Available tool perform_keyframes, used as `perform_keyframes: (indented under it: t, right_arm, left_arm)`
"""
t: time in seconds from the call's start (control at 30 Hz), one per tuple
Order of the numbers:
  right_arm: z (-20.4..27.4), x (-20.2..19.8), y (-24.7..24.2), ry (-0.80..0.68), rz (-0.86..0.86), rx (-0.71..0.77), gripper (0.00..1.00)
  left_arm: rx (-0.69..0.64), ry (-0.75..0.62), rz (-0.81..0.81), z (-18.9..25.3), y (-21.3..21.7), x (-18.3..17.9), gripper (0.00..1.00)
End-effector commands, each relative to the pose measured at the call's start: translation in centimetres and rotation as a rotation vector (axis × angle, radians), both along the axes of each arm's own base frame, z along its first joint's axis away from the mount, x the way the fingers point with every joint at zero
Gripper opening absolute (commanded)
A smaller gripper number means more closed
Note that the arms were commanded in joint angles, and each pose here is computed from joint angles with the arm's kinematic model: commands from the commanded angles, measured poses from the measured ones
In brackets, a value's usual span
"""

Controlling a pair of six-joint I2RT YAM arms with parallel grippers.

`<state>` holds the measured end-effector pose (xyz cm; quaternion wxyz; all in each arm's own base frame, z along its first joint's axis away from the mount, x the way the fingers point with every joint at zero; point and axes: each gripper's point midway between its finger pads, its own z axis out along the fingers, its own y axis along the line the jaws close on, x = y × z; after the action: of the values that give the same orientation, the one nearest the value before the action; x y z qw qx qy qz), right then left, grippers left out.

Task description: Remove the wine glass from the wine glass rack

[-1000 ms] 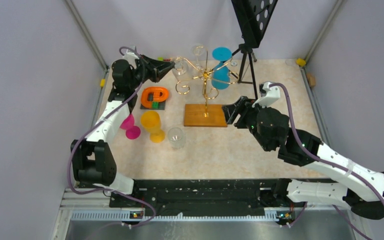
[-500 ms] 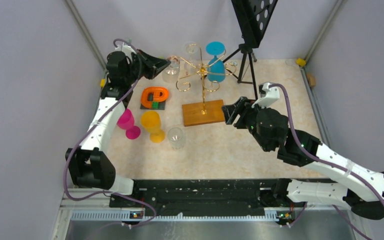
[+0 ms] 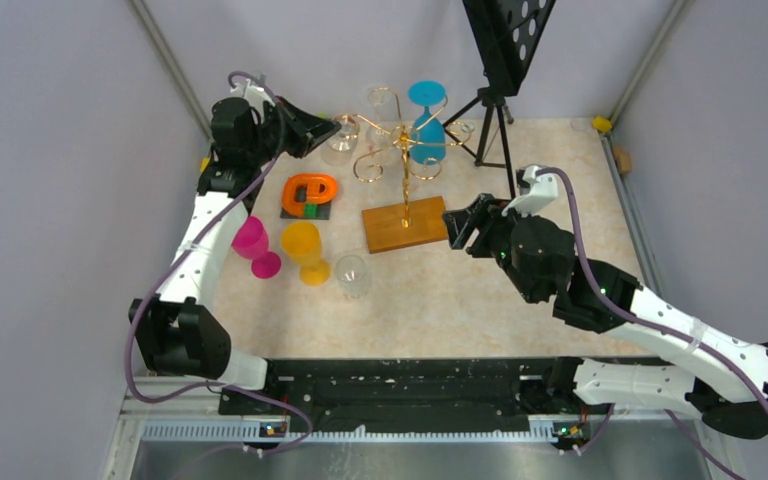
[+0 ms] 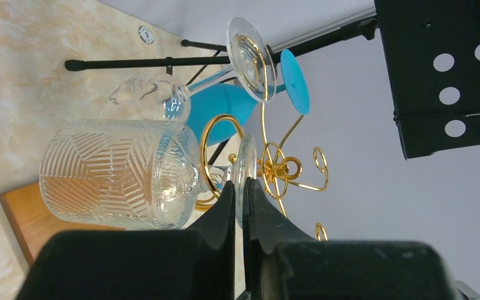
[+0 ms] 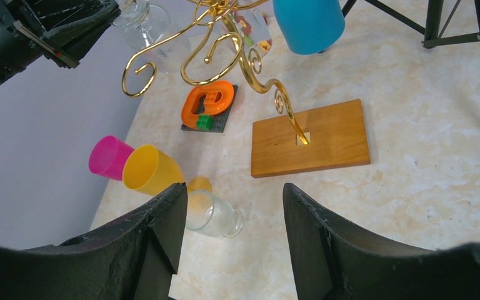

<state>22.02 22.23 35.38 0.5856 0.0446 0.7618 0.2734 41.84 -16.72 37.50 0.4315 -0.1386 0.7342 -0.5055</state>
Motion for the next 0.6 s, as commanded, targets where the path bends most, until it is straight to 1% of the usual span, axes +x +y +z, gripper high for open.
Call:
perform_keyframes:
  t: [0.0,0.13,0.27,0.4,0.57]
  right_arm:
    - [1.0,0.3,-0.1,-0.020,-0.018,0.043,0.59]
    - [1.0,0.3,-0.2,-0.021,-0.019,0.044,0.59]
    - [1.0,0.3,-0.3,-0.020,-0.020,0.046,0.59]
    - [0.9,0.3,-0.3,-0.018,-0.019,0.044,0.59]
    - [1.0,0.3,-0.4,-0.019,-0.022,0.046,0.59]
  left_arm:
    - [-0.057,-0.158,0.015,4.4,0.2,-0.3,0.00]
    - [-0.083,-0.175,0.086,5.1,1.1,0.3,0.00]
    - [-0.147,-0.187,0.122,5.7,1.5,0.9,0.00]
    - [-0.221,-0.209,0.108,6.5,1.2,1.0,0.00]
    - [-0.260,-0.225,0.077,7.2,0.8,1.2,0.00]
